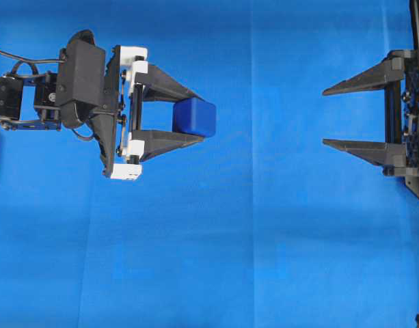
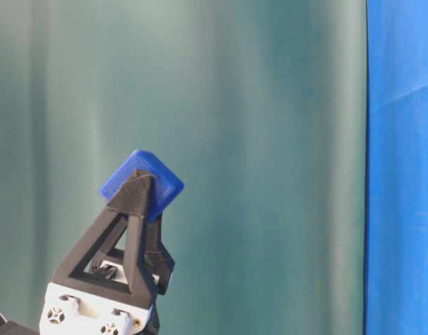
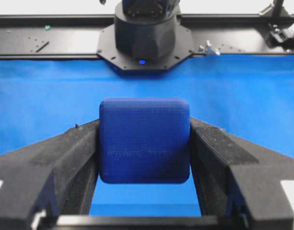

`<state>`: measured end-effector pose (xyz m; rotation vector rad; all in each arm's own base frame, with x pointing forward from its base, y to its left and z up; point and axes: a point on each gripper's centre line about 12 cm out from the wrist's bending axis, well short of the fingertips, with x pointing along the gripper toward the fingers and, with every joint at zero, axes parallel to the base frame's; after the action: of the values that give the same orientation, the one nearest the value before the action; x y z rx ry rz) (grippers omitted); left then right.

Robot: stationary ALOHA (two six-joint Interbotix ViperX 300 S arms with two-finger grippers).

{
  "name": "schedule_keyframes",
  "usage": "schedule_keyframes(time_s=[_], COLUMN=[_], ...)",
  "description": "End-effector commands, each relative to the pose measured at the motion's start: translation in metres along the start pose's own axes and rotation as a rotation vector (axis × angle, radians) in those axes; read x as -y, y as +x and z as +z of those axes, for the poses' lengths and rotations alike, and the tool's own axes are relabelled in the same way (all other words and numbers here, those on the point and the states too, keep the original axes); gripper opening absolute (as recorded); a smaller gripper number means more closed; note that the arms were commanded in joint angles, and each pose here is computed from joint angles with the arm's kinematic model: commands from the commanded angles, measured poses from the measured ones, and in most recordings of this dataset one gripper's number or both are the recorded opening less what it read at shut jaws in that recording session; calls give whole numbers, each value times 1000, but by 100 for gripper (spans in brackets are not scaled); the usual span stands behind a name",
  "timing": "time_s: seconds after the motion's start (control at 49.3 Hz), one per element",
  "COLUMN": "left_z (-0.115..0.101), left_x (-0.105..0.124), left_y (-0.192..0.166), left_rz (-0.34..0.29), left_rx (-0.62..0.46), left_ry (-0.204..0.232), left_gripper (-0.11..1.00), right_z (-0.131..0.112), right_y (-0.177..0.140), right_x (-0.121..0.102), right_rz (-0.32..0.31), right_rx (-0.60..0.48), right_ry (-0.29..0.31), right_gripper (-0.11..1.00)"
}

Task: Handover the blue block to the right arm after grasping it with the left arm, then place it in the designated position.
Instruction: 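Open the right gripper and move it toward the held cube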

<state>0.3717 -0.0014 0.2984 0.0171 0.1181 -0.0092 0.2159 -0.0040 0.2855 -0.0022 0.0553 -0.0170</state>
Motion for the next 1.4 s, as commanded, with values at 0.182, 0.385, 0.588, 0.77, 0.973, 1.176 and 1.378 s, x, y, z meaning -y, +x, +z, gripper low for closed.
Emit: schedule_keyframes(time_s=[0.182, 0.385, 0.588, 0.77, 0.973, 1.176, 1.378], left_z=[14, 14, 14, 14, 14, 15, 15], left_x=[0, 0, 0, 0, 0, 0, 0], left_y=[-4, -4, -4, -4, -4, -4, -3], left_rz=[0, 0, 0, 0, 0, 0, 0], left_rx=[48, 51, 49, 49, 51, 52, 51], left_ry=[-7, -10, -13, -13, -12, -16, -15], left_gripper=[49, 49, 49, 49, 49, 49, 49], right_z=[21, 30, 34, 30, 29, 29, 28], right_y=[1, -1, -3, -2, -1, -1, -1], right_x=[-2, -5, -8, -9, -11, -11, -11], right_rz=[18, 29, 34, 45, 56, 59, 62], right_rx=[37, 70, 93, 86, 91, 95, 90], right_ry=[-256, -574, -854, -1077, -1253, -1300, -1301], right_gripper=[96, 95, 95, 95, 95, 95, 95])
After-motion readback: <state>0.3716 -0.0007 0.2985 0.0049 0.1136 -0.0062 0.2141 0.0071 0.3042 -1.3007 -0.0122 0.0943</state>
